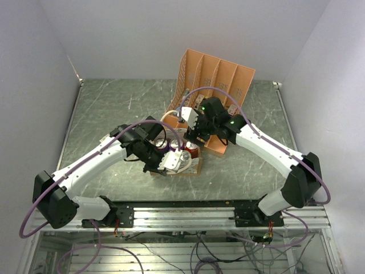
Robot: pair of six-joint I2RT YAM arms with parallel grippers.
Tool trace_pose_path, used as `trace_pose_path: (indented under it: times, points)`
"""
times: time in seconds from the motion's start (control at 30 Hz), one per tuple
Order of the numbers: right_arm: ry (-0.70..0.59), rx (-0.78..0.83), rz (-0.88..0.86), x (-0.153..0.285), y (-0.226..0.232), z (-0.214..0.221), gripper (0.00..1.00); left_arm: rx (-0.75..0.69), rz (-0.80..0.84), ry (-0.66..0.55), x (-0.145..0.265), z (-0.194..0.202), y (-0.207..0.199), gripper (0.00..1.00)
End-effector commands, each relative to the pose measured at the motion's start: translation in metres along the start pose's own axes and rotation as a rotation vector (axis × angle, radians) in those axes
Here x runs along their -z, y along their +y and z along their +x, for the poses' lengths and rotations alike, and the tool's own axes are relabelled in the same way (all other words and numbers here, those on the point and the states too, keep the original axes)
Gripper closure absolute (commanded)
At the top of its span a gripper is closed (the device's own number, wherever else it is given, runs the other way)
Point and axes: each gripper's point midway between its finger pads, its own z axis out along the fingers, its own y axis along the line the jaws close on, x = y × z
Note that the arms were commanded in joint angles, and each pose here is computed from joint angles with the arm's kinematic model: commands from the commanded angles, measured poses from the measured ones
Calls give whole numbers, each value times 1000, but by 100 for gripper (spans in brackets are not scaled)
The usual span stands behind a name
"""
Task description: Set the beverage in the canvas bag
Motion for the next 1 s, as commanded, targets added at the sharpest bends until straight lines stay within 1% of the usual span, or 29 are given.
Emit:
trace_pose_path:
  times: [0.0, 0.07, 0.13, 0.3, 0.37, 0.57, 0.7, 0.83, 0.97]
  points:
    - [-105, -19, -56, 34, -1, -17, 28, -11, -32, -63, 4, -15, 8, 91]
    - [-145, -50, -66, 45, -8, -19, 28, 31, -62, -53, 6, -16, 14, 92]
    - [-169, -95, -53, 55, -18, -16, 28, 40, -74, -57, 10, -20, 16, 93]
    - [-199, -186, 75, 83, -50, 4, 27, 58, -108, -78, 14, -27, 18, 92]
    - [-209, -212, 125, 94, -59, 11, 27, 58, -117, -88, 16, -29, 18, 90]
    - [-234, -248, 236, 123, -73, 26, 25, 85, -144, -106, 25, -38, 17, 70]
    - [-204, -265, 309, 132, -81, 42, 23, 127, -198, -102, 35, -38, 21, 48]
    - [-197, -308, 366, 142, -89, 54, 22, 139, -281, -112, 50, -38, 29, 29]
    - [-183, -359, 467, 158, -105, 69, 19, 177, -373, -108, 73, -35, 37, 22]
